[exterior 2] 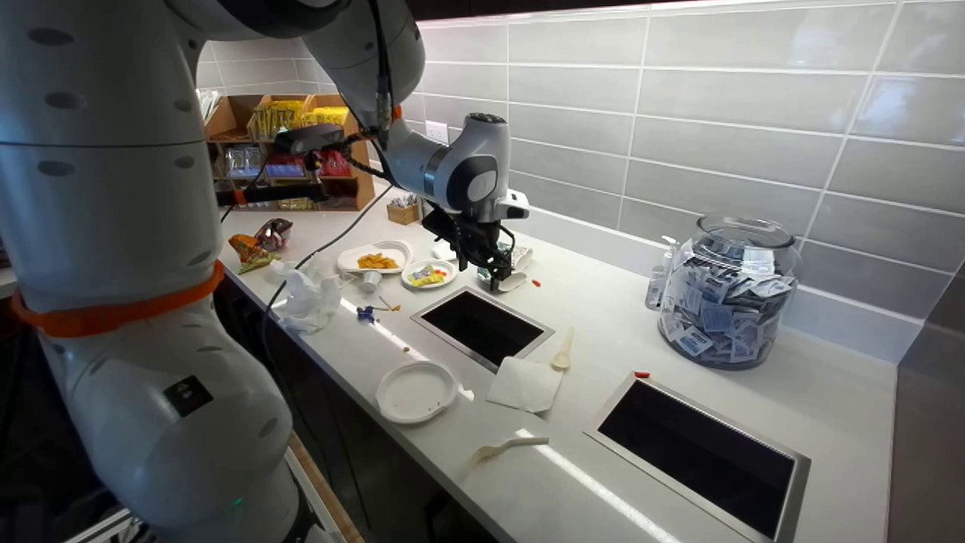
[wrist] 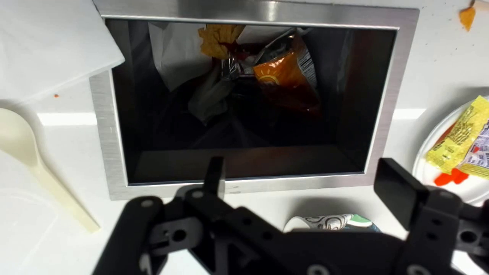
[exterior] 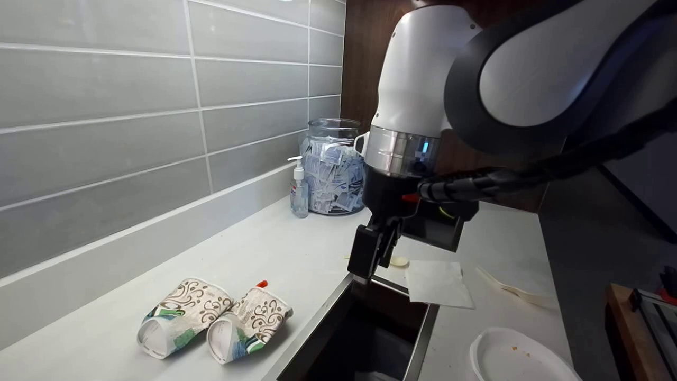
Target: Put the orange packet inside the trash chute.
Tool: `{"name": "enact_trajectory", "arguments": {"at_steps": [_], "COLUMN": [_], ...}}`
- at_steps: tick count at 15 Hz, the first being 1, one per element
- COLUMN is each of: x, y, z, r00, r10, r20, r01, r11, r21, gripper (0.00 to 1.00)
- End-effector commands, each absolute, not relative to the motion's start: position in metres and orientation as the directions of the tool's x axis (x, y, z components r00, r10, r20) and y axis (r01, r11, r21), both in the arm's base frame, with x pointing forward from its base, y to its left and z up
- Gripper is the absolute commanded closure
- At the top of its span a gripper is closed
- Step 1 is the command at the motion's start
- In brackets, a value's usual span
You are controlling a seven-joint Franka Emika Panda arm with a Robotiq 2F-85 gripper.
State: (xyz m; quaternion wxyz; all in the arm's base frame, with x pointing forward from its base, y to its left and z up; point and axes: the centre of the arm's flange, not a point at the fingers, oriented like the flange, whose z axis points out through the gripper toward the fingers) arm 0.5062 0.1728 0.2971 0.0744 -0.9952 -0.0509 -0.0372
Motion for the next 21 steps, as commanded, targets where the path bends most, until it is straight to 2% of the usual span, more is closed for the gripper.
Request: {"name": "enact_trajectory", "arguments": {"at_steps": [1,8,18,19,21], "x": [0.510,0.508,0.476,0.501,0.493], "y": [0.174,0.171,0.060,0.068,0.059], "z": [0.292,0.297,0.367,0.354,0.363], "r00": [0.992,0.992,0.976,0.979,0.975], "r10": [0.094,0.093,-0.115,-0.084,-0.100], "r20": [0.089,0.089,0.185,0.183,0.200], "r01": [0.108,0.106,-0.107,-0.073,-0.089], "r11": [-0.982,-0.982,-0.993,-0.995,-0.994], "r21": [-0.156,-0.156,-0.051,-0.068,-0.066], "gripper": [0.00,0.00,0.00,0.00,0.00]}}
